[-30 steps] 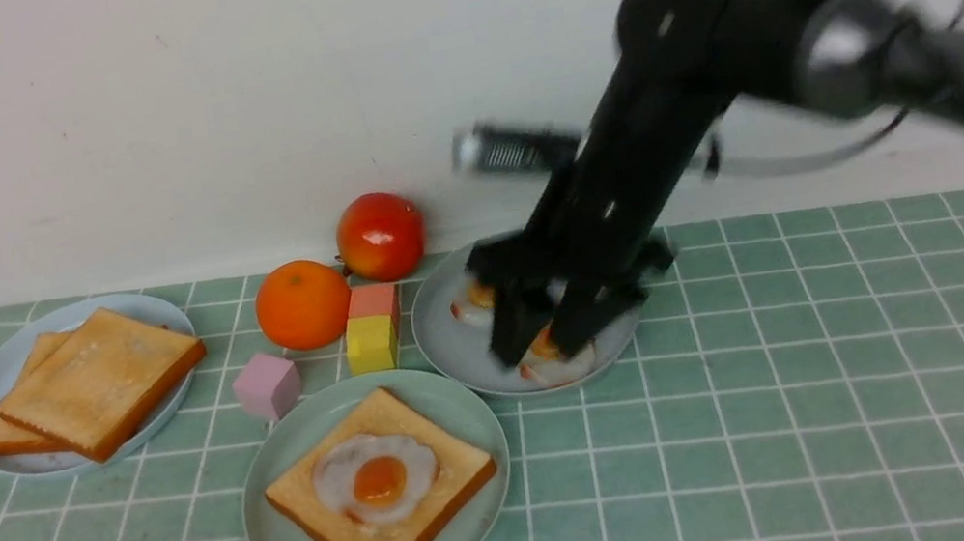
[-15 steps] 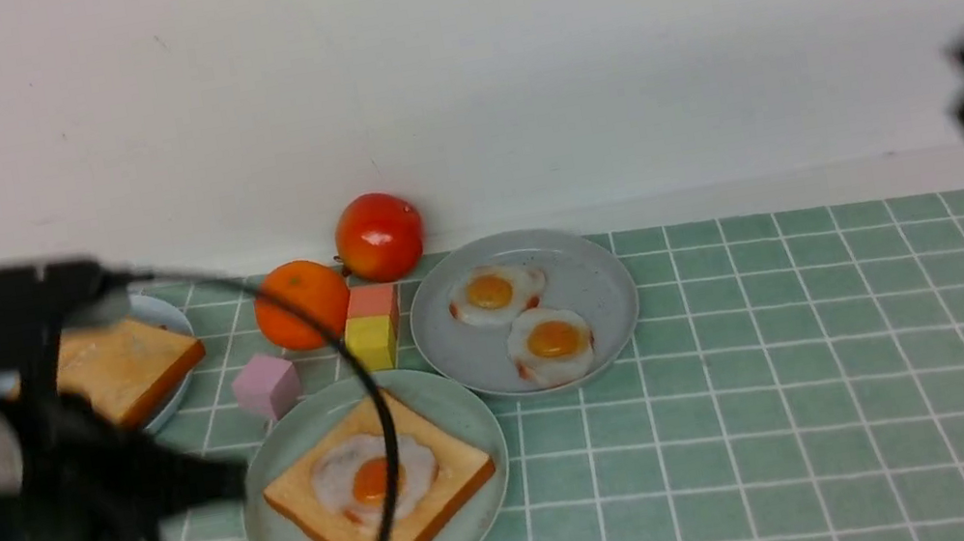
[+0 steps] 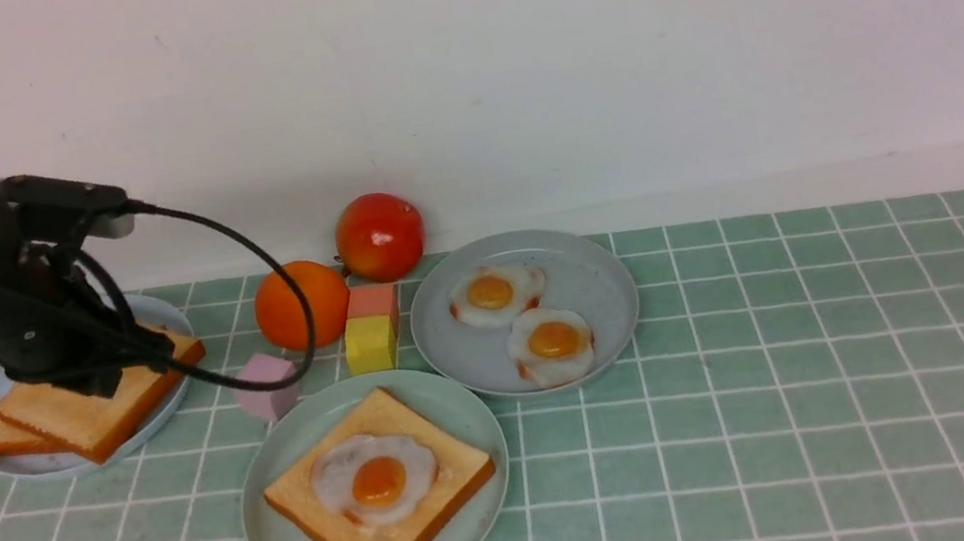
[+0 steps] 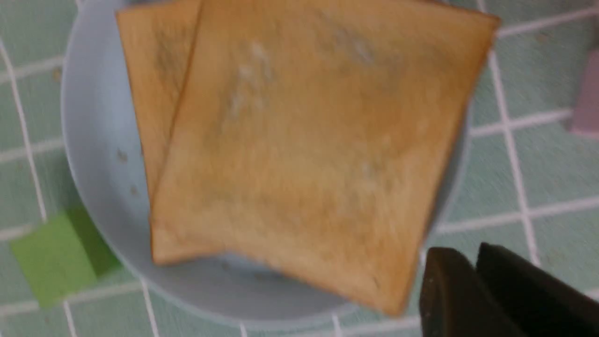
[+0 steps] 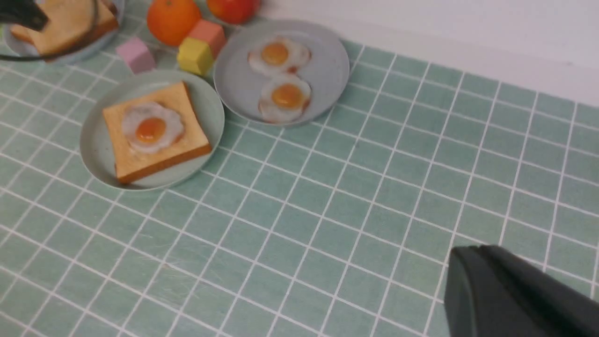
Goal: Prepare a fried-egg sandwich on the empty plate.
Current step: Use the left arm to grab a slice of bread, then use the left arm to place a slice of bread on the fried egg in the middle
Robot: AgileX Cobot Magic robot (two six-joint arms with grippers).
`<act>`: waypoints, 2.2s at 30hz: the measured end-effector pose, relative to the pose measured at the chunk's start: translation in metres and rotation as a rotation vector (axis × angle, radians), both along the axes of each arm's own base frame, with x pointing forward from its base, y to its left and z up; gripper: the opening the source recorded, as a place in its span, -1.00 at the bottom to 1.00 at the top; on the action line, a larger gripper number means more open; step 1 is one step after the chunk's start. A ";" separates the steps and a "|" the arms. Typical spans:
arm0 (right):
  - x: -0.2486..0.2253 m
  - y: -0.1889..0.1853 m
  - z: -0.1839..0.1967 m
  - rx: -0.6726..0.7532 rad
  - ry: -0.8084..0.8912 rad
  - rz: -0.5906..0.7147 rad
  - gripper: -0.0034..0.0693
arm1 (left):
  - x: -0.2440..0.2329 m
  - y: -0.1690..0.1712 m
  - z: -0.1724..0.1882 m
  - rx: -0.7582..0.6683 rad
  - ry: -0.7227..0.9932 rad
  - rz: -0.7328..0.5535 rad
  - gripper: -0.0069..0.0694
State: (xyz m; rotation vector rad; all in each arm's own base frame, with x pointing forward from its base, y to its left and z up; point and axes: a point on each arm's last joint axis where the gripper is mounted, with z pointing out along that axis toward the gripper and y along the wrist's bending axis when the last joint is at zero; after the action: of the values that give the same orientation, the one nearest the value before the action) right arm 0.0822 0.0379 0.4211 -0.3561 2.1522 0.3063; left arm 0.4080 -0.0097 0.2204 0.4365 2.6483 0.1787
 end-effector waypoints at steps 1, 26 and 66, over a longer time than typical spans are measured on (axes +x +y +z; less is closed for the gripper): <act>-0.001 0.000 0.000 0.005 0.004 0.004 -0.90 | 0.005 0.000 -0.003 0.008 -0.001 -0.007 -0.32; 0.029 0.033 -0.026 0.033 0.191 0.165 -0.88 | 0.029 0.001 -0.044 0.126 -0.022 -0.110 -0.42; -0.017 0.019 -0.010 0.076 0.060 0.268 -0.87 | -0.108 -0.207 -0.021 0.156 0.084 -0.479 -0.39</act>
State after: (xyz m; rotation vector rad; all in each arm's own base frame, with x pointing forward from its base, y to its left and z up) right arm 0.0652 0.0571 0.4116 -0.5998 2.1451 0.5551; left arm 0.3001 -0.2163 0.1991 1.1315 2.5295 0.2177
